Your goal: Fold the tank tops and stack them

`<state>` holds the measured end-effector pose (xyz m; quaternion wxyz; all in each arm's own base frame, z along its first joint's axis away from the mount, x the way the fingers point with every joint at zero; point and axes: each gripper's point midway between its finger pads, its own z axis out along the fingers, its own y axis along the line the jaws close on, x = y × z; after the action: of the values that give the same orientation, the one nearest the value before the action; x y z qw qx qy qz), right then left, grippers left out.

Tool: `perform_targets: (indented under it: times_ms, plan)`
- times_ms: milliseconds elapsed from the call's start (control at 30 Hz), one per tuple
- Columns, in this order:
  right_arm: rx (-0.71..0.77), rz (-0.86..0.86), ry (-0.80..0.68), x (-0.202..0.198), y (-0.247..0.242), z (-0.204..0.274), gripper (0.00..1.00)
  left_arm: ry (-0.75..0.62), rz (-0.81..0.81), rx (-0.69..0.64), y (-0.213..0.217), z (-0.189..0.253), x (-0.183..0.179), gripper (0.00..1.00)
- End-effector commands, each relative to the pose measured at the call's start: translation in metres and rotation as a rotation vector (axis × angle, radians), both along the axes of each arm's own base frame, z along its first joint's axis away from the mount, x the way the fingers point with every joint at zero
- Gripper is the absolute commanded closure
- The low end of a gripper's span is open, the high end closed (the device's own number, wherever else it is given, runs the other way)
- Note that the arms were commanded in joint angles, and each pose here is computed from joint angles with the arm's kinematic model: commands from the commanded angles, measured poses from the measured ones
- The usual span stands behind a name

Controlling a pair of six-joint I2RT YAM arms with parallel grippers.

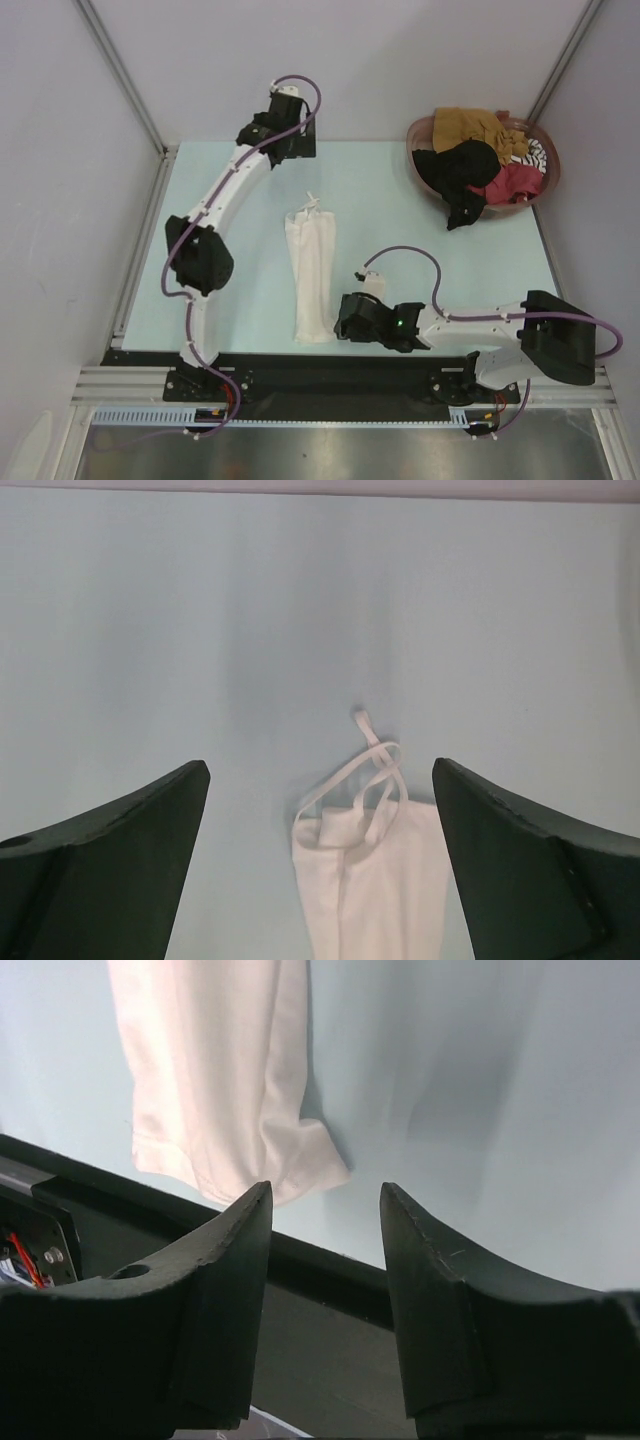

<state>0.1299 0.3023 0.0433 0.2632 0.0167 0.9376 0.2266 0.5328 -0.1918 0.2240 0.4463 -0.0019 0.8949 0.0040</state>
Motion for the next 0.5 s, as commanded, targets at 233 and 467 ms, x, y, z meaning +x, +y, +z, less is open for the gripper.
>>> perform_targets:
  times_ms: [233,467]
  plan:
    - [0.100,0.187,-0.120,0.045,0.008,0.046,0.57,-0.058,-0.037,-0.243,0.016,0.028,-0.104,0.00]
    - [0.080,0.283,-0.127,0.050,0.019,0.049,0.48,-0.048,-0.039,-0.327,0.043,-0.016,-0.191,0.00]
